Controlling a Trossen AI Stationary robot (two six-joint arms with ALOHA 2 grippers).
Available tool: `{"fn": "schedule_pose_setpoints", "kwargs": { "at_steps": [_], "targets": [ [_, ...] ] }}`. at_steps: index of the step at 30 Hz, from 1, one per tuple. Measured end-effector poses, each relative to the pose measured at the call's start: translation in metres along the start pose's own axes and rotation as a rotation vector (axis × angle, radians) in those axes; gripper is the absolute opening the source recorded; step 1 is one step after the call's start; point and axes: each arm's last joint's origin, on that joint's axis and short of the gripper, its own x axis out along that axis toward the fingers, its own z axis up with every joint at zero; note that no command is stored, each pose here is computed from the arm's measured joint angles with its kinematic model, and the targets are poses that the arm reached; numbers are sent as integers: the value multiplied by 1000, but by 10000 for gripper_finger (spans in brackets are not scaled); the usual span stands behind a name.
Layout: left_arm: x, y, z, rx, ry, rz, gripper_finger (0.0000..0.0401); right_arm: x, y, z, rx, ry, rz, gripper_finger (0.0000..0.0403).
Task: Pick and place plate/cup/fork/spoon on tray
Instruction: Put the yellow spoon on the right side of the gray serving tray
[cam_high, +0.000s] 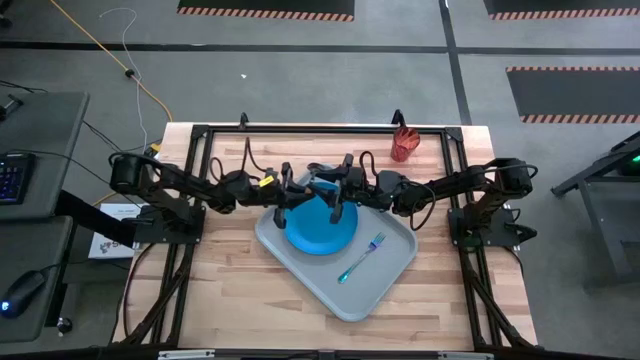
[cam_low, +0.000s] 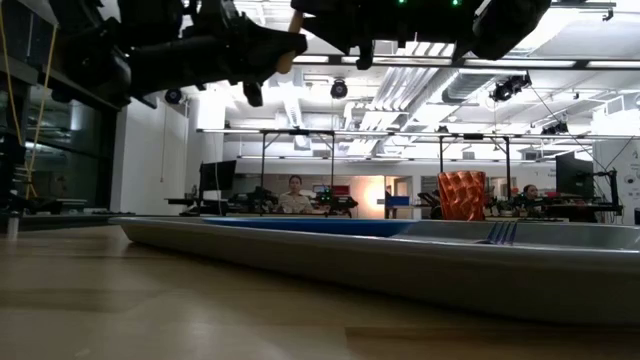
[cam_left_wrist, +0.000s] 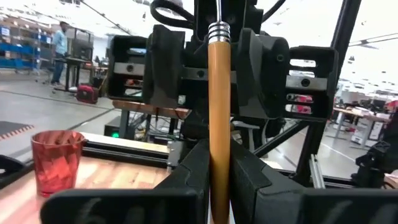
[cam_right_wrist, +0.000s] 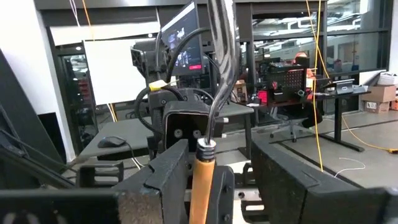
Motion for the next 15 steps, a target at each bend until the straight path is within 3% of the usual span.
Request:
{"fn": "schedule_pose_setpoints", "kwargs": {
  "at_steps": [10,15],
  "targets": [
    [3,2,-1,18,-6,46,21,0,0,0,0,5,10,163],
    [3,2,-1,18,-5,47,21,0,0,-1,-7,7,7,119]
  ]
}}
